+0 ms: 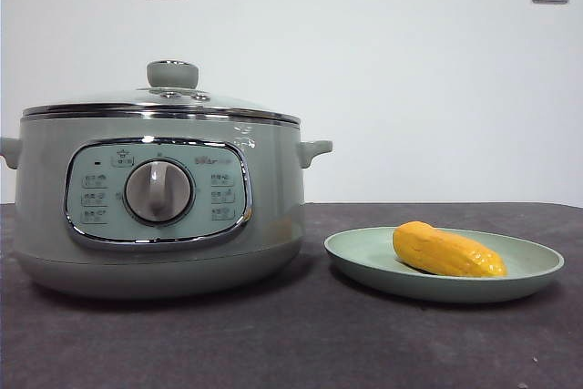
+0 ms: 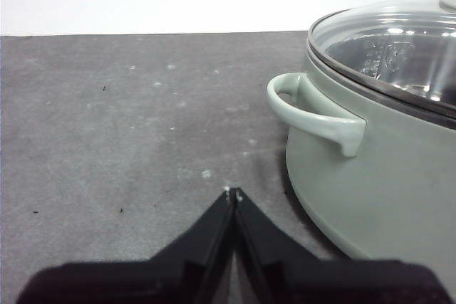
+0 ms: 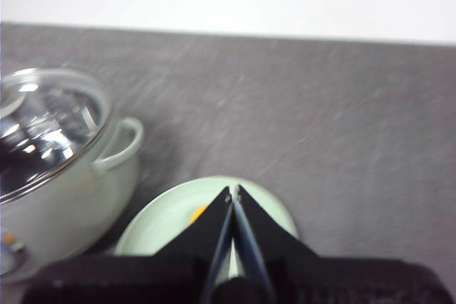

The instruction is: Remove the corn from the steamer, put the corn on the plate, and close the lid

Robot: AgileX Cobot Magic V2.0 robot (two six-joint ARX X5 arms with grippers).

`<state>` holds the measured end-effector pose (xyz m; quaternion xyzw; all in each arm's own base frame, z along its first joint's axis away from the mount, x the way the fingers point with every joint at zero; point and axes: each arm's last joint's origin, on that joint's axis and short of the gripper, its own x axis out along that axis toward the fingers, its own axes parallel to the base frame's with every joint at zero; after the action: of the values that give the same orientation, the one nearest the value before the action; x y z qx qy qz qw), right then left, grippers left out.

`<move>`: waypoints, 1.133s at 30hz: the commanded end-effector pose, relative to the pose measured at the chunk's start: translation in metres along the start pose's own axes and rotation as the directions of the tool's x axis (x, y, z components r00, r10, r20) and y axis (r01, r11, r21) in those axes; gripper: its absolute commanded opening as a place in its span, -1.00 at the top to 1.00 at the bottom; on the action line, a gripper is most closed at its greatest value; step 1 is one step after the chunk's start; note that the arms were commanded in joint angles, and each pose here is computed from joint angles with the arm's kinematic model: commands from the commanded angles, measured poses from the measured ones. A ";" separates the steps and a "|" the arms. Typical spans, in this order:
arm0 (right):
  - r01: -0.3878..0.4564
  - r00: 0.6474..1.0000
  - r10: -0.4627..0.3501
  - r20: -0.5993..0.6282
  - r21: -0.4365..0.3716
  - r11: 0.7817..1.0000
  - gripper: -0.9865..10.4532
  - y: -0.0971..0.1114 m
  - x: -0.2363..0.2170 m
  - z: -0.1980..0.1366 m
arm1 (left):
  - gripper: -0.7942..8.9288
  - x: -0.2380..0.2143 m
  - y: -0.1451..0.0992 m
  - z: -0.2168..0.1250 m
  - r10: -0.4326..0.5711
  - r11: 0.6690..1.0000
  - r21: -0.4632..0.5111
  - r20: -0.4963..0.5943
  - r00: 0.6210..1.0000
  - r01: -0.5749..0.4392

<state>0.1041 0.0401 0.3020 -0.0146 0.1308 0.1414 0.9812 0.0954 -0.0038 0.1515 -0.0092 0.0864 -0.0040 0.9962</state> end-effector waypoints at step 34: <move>0.091 0.994 -0.091 0.066 0.000 0.996 0.83 -0.026 0.023 -0.152 | 0.84 0.001 0.000 -0.004 0.008 1.000 -0.003 -0.007 1.000 -0.008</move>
<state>0.0939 0.0117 0.1535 -0.0215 0.0909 0.0987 0.9907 0.0954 -0.0038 0.1515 -0.0092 0.0862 -0.0034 0.9962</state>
